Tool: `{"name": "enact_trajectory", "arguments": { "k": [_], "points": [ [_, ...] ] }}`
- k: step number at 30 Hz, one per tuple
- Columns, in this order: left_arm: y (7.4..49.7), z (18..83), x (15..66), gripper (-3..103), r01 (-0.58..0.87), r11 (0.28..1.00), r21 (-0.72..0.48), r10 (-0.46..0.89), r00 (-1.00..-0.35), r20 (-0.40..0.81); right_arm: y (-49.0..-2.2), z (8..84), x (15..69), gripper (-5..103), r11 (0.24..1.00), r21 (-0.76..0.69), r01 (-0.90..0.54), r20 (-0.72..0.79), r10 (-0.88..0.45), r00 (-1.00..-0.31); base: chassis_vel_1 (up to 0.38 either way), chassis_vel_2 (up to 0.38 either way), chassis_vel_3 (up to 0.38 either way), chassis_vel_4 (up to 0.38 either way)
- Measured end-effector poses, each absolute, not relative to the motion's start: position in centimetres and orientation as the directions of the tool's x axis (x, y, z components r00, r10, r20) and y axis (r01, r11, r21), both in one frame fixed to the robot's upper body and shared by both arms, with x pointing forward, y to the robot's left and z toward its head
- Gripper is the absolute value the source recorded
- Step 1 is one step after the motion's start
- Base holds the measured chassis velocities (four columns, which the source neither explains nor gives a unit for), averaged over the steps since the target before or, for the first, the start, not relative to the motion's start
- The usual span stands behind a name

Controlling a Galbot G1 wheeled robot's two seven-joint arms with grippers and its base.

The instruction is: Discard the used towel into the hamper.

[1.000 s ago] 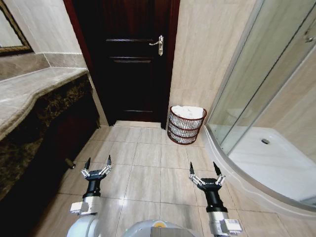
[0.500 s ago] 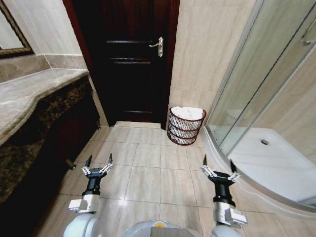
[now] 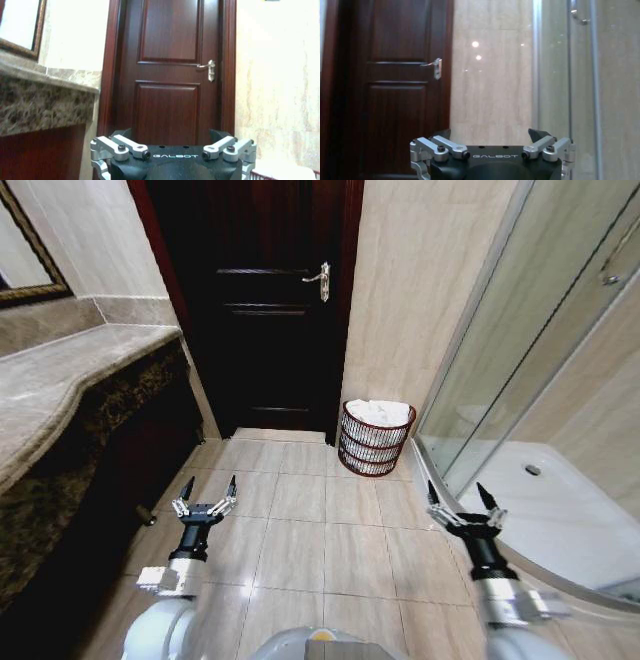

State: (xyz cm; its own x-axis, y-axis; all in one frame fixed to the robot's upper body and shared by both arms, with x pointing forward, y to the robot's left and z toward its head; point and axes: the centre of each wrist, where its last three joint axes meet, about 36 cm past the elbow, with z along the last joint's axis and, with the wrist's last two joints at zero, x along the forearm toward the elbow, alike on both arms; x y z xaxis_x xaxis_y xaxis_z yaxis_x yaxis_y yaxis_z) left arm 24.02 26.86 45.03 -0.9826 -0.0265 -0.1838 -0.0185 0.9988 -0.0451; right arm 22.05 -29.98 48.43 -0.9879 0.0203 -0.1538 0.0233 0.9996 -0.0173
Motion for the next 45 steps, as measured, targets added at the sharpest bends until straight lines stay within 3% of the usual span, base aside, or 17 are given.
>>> {"name": "enact_trajectory", "arguments": {
  "k": [11, 45],
  "points": [
    [25.2, 47.6, 24.3, 100, -0.022, 0.999, -0.024, -0.026, -0.986, -0.165, -29.4, 49.3, 22.2, 100, 1.0, 0.004, 0.023, -0.134, 0.023, -0.991, 0.0, 0.0, 0.0, 0.0],
    [26.2, 50.2, 23.1, 100, -0.047, 0.999, 0.001, -0.046, -0.976, -0.213, -26.2, 50.3, 21.5, 100, 0.998, 0.059, 0.011, -0.133, 0.018, -0.991, 0.0, 0.0, 0.0, 0.0]
  ]
}}
